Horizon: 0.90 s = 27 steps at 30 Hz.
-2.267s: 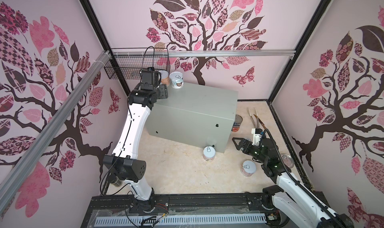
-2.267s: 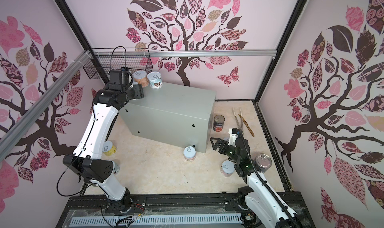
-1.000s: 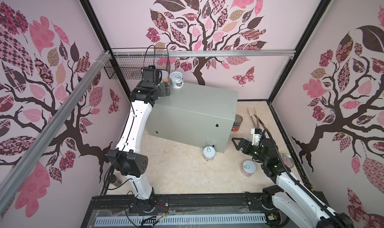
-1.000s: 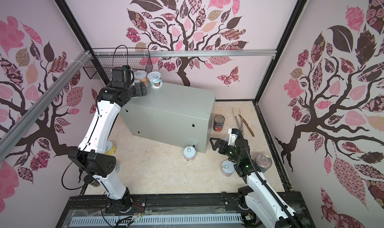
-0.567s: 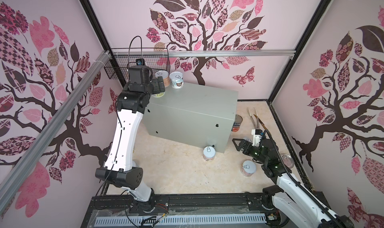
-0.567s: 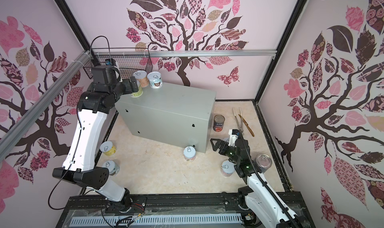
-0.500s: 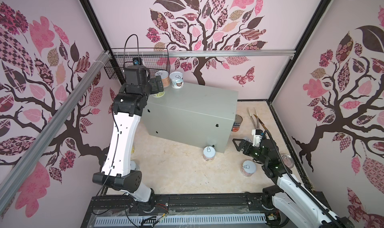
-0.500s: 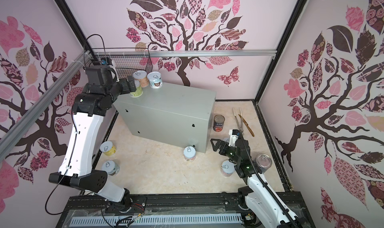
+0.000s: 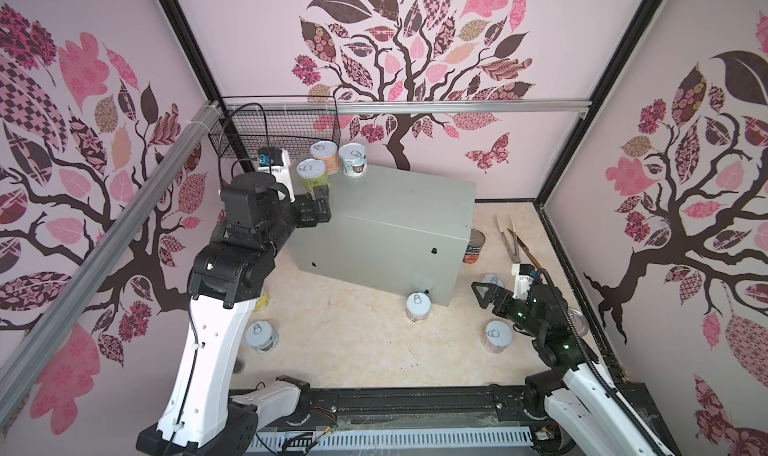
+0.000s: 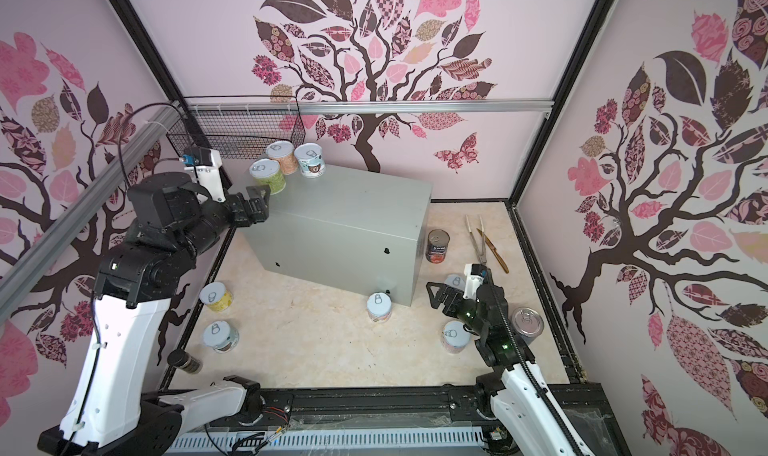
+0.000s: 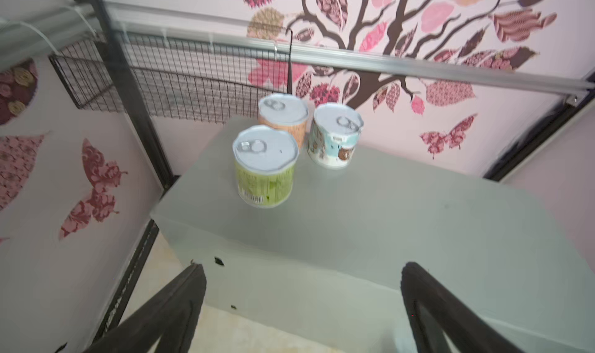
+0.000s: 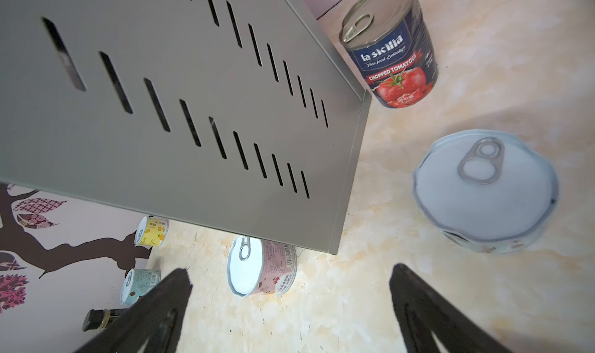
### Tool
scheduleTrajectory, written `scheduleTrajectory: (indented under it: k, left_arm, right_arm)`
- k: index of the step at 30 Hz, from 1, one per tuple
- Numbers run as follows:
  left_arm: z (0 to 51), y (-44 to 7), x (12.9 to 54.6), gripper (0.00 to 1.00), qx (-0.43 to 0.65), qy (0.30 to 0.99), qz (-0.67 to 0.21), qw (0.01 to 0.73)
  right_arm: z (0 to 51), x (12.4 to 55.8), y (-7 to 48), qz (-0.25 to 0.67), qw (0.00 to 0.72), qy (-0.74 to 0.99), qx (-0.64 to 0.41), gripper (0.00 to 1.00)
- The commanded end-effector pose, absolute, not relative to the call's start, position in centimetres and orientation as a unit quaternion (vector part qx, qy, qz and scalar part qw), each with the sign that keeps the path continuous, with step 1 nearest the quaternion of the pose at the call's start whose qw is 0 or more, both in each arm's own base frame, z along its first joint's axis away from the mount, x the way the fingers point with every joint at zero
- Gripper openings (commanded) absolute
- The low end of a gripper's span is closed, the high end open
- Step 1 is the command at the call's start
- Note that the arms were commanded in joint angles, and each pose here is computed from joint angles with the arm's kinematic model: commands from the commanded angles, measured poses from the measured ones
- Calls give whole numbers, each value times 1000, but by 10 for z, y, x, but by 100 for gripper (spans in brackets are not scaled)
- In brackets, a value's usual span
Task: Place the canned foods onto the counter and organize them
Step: 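Withdraw the left gripper down to the pink-labelled can by the cabinet base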
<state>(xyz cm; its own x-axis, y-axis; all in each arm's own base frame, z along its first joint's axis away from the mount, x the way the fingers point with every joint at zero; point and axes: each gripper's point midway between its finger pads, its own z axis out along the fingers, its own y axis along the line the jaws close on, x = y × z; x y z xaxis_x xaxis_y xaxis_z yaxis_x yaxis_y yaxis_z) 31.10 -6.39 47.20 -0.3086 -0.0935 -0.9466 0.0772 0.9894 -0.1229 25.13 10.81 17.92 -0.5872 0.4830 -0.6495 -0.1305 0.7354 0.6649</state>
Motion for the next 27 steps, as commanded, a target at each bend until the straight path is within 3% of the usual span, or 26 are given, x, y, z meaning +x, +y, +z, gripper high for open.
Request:
scheduleTrajectory:
  k: [1,9,15,20,27]
  left_arm:
    - [439,-77,292,98,28,826,-96,554]
    - [387,-73,243,98,36,840,-123,528]
    - [329,-74,234,98,5,851,-145,505]
    - [277,-100,228,98,37,873,-130,469]
    - [219,-150,227,98,89,872,-81,475]
  right_arm:
    - [190,244,104,337,443,823,111,100]
    - [173,232,102,320,416,845,103,100]
    - [159,231,102,322,404,849,112,100]
    - [146,231,102,320,394,854,119,100]
    - [136,234,108,339,381,851,129,100]
